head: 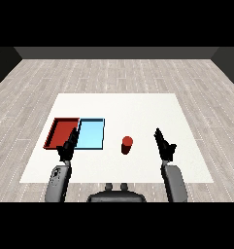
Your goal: Pick the red can and put it in the red box
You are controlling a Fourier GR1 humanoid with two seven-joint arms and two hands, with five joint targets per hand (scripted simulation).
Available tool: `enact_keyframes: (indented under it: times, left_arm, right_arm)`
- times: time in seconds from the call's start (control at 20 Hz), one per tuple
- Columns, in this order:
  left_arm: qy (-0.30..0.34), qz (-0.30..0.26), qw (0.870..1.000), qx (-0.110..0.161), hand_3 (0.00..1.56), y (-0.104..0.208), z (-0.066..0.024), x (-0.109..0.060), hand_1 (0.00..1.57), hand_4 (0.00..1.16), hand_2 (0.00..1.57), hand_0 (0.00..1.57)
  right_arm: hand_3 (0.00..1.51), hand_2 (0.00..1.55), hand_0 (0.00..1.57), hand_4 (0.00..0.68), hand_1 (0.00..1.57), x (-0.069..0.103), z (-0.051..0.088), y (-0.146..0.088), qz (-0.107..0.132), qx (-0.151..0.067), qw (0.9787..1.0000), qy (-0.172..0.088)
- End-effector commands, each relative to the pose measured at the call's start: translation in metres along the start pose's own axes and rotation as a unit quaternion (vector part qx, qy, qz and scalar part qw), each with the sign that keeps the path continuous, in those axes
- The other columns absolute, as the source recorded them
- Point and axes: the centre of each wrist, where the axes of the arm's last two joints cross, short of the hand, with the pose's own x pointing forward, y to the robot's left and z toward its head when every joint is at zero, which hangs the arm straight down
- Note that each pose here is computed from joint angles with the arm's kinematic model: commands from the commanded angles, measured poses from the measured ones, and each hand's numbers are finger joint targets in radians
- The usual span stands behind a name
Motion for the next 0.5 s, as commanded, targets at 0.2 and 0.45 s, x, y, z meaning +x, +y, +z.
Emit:
enact_keyframes:
  times: [0.2,0.45]
  left_arm:
    - [0.008,0.018,1.000,-0.007,0.00,-0.003,-0.0057,0.006,0.00,0.00,0.00,0.00]
    - [-0.213,0.045,0.976,0.000,0.00,-0.008,-0.0121,0.028,0.00,0.00,0.00,0.00]
  right_arm:
    - [0.00,0.00,0.00,0.000,0.00,-0.005,0.038,-0.042,-0.008,0.010,0.9998,-0.012]
    - [0.00,0.00,0.00,0.000,0.00,0.015,0.035,-0.042,-0.043,0.020,0.9805,-0.191]
